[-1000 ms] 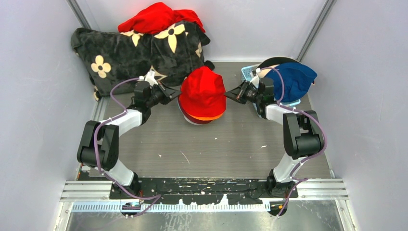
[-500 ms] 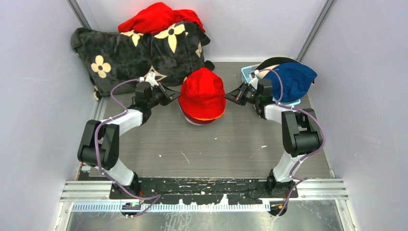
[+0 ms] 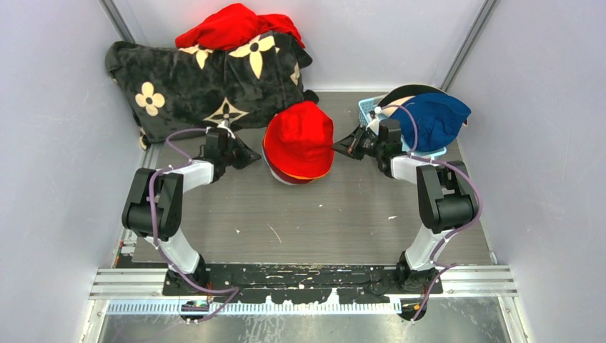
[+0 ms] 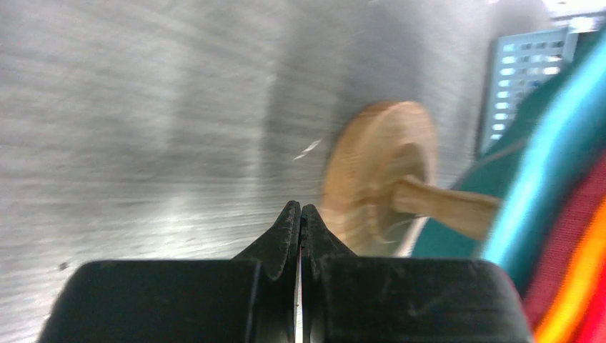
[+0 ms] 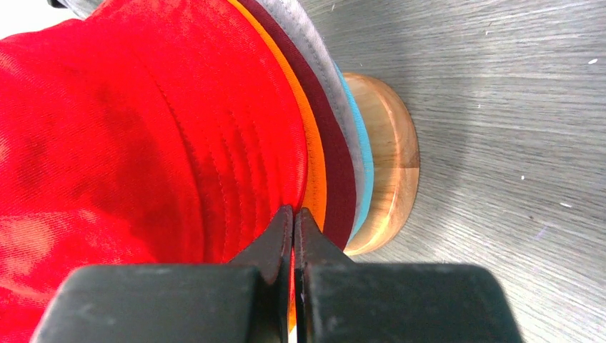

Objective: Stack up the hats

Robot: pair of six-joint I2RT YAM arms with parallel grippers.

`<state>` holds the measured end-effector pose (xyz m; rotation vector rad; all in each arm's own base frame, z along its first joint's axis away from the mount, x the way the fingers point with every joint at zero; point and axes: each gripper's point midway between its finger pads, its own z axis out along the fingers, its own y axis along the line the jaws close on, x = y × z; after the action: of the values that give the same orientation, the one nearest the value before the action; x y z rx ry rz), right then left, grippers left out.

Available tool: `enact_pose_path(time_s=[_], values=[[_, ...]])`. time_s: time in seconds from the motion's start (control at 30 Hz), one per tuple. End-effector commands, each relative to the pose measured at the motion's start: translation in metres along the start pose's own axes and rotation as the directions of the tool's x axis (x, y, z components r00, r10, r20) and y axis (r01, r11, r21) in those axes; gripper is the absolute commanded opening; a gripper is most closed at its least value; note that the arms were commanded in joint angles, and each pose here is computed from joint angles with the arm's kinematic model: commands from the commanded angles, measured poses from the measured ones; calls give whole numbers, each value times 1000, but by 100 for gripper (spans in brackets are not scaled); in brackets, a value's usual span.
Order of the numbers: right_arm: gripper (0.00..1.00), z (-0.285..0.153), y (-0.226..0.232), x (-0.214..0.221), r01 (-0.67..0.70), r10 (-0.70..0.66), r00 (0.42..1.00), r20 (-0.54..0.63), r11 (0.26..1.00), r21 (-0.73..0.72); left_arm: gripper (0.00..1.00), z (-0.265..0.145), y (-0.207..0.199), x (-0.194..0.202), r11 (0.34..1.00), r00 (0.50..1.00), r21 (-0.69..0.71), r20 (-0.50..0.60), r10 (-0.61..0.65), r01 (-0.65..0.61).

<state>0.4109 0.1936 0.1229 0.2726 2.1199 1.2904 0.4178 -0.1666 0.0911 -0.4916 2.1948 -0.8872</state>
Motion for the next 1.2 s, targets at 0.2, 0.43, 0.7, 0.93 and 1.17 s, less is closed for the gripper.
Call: enact_pose_path(time_s=[0.2, 0.43, 0.7, 0.93, 1.17], values=[[13, -7, 15, -9, 90, -90, 995, 34, 996, 13, 0, -20, 13, -9, 994, 998, -102, 40, 54, -50], [66, -59, 58, -65, 240, -263, 937, 229, 963, 125, 5, -67, -21, -50, 987, 973, -116, 189, 135, -115], [76, -145, 53, -168, 224, -528, 804, 273, 694, 684, 68, -133, -71, -92, 975, 907, -100, 358, 220, -197], [82, -174, 30, -208, 134, -558, 790, 253, 561, 817, 100, -151, -98, -88, 970, 903, -36, 357, 237, -241], [83, -203, -25, -215, 35, -501, 838, 219, 450, 893, 100, -159, -106, -79, 966, 901, -6, 359, 244, -259]])
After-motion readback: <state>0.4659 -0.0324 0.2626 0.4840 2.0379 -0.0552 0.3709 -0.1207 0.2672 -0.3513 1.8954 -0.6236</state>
